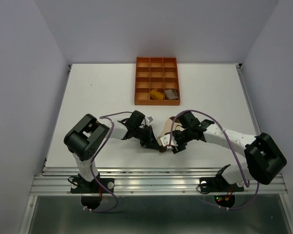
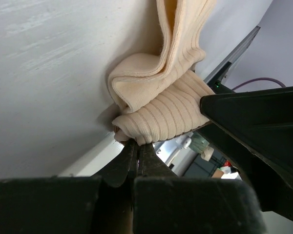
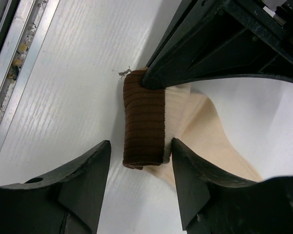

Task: Roll the socks
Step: Roll the sock at the center of the board.

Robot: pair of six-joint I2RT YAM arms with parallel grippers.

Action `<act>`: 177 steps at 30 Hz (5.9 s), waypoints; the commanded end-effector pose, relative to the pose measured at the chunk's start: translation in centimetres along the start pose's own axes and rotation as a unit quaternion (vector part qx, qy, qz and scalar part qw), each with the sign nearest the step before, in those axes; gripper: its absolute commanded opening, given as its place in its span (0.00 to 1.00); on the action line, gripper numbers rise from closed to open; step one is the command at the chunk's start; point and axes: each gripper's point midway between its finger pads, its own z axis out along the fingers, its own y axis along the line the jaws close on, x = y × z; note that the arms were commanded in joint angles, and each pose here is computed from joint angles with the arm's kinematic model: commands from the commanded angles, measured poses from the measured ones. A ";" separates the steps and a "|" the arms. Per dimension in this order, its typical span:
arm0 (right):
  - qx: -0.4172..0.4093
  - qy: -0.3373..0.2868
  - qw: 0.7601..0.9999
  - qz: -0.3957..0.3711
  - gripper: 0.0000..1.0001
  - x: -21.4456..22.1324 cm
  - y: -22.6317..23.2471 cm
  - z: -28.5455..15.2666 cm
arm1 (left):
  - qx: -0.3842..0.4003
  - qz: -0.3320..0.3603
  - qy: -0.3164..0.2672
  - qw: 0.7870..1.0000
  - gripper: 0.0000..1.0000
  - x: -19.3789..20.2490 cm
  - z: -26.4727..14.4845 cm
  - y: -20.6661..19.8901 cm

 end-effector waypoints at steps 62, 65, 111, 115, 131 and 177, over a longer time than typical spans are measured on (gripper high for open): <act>-0.042 -0.150 0.767 0.623 0.03 3.9 -5.7 0.4 | -0.043 0.157 -0.159 0.974 0.49 -7.6 -3.7 -4.9; -0.039 -0.154 0.760 0.630 0.03 3.7 -5.8 0.3 | -0.030 0.179 -0.155 0.971 0.49 -7.3 -3.0 -5.7; 0.172 -0.205 0.878 0.397 1.00 -1.1 -13.3 -9.0 | -0.070 0.246 -0.151 0.955 0.00 -5.6 1.4 -4.5; 0.285 -0.208 0.828 0.435 1.00 2.0 -17.2 -13.2 | -0.080 0.240 -0.159 0.954 0.00 -5.6 1.2 -3.9; 0.627 -0.363 0.483 0.492 1.00 3.7 -26.1 -29.9 | -0.201 0.189 -0.211 0.938 0.00 -6.7 -0.6 -2.5; 0.328 0.049 0.877 0.348 0.91 -8.7 0.5 2.7 | -0.173 0.180 -0.039 0.968 0.00 0.4 -1.6 -0.1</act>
